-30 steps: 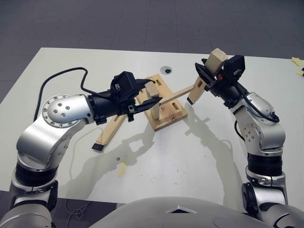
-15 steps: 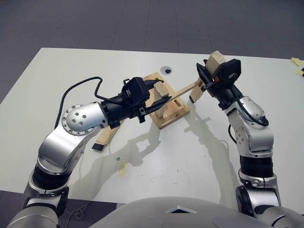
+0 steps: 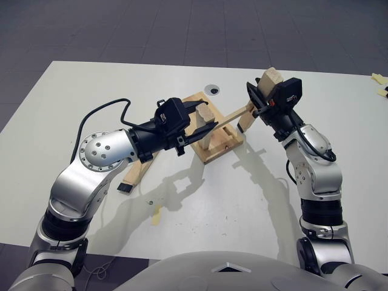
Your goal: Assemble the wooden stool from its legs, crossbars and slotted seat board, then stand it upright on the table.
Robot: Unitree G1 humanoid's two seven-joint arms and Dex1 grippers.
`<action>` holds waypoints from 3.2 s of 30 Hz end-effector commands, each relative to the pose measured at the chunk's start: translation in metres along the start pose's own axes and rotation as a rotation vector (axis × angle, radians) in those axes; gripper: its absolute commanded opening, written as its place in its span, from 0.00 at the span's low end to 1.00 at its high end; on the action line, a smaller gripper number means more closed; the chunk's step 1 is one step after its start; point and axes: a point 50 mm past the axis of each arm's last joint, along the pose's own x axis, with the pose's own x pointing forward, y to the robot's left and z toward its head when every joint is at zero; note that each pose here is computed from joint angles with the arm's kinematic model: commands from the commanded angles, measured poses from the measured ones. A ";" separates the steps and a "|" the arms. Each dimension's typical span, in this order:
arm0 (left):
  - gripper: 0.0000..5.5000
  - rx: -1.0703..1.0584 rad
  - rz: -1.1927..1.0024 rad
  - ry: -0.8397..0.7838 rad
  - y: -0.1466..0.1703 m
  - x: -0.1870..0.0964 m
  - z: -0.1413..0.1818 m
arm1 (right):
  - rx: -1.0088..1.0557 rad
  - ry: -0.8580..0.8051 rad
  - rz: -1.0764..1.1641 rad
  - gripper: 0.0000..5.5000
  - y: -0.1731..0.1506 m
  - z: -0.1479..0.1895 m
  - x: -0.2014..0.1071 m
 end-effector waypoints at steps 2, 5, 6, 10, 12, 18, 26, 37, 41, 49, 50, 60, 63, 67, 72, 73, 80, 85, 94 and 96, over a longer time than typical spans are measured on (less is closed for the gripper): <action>0.38 -0.021 0.015 0.166 0.001 -0.003 -0.028 | 0.083 -0.071 0.028 0.19 0.005 0.013 0.006; 0.38 -0.033 0.020 0.167 0.001 -0.002 -0.031 | 0.111 -0.085 0.020 0.19 0.005 0.014 0.007; 0.38 -0.034 0.021 0.167 0.001 -0.002 -0.031 | 0.116 -0.084 0.020 0.19 0.005 0.014 0.006; 0.38 -0.034 0.032 0.175 0.004 -0.003 -0.034 | 0.152 -0.085 0.027 0.19 0.008 0.011 0.005; 0.38 -0.042 0.037 0.170 0.006 -0.003 -0.034 | 0.161 -0.083 0.029 0.19 0.009 0.010 0.003; 0.38 -0.111 0.057 0.153 0.012 -0.004 -0.039 | 0.159 -0.076 0.028 0.19 0.010 0.008 0.003; 0.38 -0.137 0.024 0.145 0.010 -0.011 -0.037 | 0.147 -0.076 0.007 0.19 0.009 0.007 0.004; 0.37 -0.194 -0.021 0.100 0.009 -0.021 -0.028 | 0.116 -0.062 -0.015 0.19 0.003 0.004 0.004; 0.37 -0.199 -0.035 0.092 0.007 -0.018 -0.027 | 0.111 -0.052 0.001 0.19 0.006 0.003 0.005; 0.37 -0.179 -0.032 0.109 0.011 -0.015 -0.029 | 0.096 -0.082 0.057 0.19 0.019 0.009 0.016; 0.37 -0.175 -0.030 0.114 0.012 -0.016 -0.030 | 0.098 -0.085 0.059 0.19 0.020 0.009 0.018; 0.37 -0.174 -0.028 0.120 0.007 -0.011 -0.035 | 0.100 -0.071 0.106 0.19 0.024 0.011 0.021; 0.37 -0.170 -0.022 0.124 0.006 -0.010 -0.036 | 0.062 -0.019 0.188 0.19 0.027 0.007 0.015; 0.37 -0.171 -0.019 0.127 0.003 -0.009 -0.038 | 0.004 -0.005 0.259 0.19 0.026 0.012 0.011; 0.37 -0.171 -0.013 0.137 0.003 -0.012 -0.040 | -0.029 -0.044 0.259 0.19 0.024 0.026 0.018; 0.37 -0.168 -0.012 0.142 0.004 -0.013 -0.040 | -0.033 -0.050 0.260 0.19 0.024 0.030 0.019; 0.37 -0.165 -0.013 0.146 0.005 -0.013 -0.040 | 0.001 -0.062 0.263 0.19 0.026 0.040 0.022; 0.37 -0.168 -0.023 0.145 0.003 -0.012 -0.040 | 0.143 -0.026 0.268 0.19 0.027 0.039 0.022; 0.37 -0.168 -0.026 0.145 0.001 -0.009 -0.041 | 0.275 0.117 0.291 0.19 0.026 0.024 0.017; 0.37 -0.172 -0.026 0.140 0.000 -0.007 -0.041 | 0.320 0.121 0.277 0.19 0.026 0.023 0.020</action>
